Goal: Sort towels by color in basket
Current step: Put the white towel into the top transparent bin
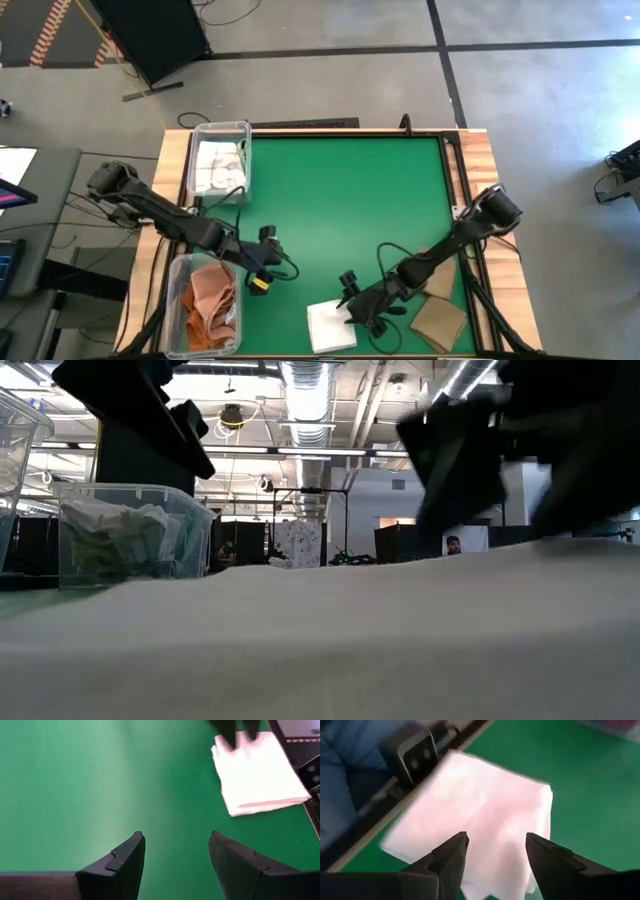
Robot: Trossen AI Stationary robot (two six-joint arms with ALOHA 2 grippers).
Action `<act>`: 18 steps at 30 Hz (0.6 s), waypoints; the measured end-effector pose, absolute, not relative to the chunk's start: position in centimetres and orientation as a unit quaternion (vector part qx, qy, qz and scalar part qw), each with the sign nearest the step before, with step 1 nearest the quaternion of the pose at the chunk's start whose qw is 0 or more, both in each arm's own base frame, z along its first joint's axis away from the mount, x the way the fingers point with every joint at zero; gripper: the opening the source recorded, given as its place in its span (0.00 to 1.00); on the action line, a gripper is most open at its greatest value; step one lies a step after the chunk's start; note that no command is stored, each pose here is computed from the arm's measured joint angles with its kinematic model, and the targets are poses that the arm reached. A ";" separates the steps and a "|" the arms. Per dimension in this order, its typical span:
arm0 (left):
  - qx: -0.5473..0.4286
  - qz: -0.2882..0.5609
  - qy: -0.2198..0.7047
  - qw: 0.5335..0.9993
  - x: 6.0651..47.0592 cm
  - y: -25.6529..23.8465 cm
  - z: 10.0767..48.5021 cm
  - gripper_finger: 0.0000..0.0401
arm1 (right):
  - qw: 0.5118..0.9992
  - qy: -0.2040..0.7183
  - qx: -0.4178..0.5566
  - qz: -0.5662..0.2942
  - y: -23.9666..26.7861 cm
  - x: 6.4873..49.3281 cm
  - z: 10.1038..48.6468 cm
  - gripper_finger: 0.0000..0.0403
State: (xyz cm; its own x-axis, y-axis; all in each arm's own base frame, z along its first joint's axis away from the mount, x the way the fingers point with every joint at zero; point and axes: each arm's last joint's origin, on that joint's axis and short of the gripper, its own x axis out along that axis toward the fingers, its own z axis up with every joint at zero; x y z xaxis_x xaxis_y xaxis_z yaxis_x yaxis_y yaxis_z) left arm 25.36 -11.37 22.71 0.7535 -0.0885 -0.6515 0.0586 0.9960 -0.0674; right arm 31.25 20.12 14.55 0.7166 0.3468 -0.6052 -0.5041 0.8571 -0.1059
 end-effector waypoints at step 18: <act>0.010 -0.045 0.377 0.925 28.0 -12.9 16.9 0.52 | 0.905 0.352 -0.113 0.210 18.2 32.9 10.4 0.49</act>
